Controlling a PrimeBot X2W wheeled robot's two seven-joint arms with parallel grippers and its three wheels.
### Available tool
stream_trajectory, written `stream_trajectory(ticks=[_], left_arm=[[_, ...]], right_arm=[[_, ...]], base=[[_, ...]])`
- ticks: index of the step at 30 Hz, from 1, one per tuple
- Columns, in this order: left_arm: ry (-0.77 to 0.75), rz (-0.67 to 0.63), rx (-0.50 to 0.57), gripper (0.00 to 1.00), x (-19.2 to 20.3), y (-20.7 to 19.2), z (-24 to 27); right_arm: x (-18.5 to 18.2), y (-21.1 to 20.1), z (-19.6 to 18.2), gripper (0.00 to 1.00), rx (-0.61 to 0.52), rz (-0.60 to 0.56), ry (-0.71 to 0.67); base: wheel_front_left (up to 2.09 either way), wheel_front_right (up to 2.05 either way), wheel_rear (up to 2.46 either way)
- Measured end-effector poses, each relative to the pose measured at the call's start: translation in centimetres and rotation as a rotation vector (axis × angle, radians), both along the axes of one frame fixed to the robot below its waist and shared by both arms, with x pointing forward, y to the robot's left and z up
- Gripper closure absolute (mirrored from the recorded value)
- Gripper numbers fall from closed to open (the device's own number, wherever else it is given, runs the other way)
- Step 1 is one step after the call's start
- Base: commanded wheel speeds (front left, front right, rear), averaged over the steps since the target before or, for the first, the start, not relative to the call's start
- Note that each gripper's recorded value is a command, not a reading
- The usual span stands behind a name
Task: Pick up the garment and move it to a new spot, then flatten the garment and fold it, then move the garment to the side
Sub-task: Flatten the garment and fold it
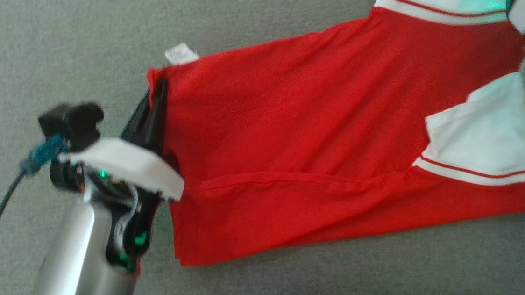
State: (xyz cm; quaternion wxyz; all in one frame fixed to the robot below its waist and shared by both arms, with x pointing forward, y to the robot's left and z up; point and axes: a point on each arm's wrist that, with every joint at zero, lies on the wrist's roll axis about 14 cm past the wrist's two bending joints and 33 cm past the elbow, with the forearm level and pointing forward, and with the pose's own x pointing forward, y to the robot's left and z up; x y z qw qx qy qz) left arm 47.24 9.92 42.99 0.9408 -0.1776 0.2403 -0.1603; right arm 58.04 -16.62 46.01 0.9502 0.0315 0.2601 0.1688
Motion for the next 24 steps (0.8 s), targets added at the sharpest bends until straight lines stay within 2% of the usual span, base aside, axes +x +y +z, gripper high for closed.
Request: stream_trajectory(ticks=[9, 15, 24], left_arm=[[-0.018, 0.013, -0.088, 1.0, -4.4, -0.5, 2.1], [-0.011, 0.034, -0.143, 1.0, -6.8, -0.7, 2.9], [0.035, 0.042, -0.157, 1.0, -8.6, -0.8, 2.1]], right_arm=[[-8.6, -1.9, 0.0, 1.0, 0.049, -0.01, 0.022], [-14.0, -4.2, -1.6, 1.0, 0.059, -0.084, 0.078], [-16.7, -4.5, -2.2, 1.0, 0.074, -0.135, 0.086]], base=[[0.0, 0.0, 0.0], [0.0, 0.0, 0.0], [0.0, 0.0, 0.0]])
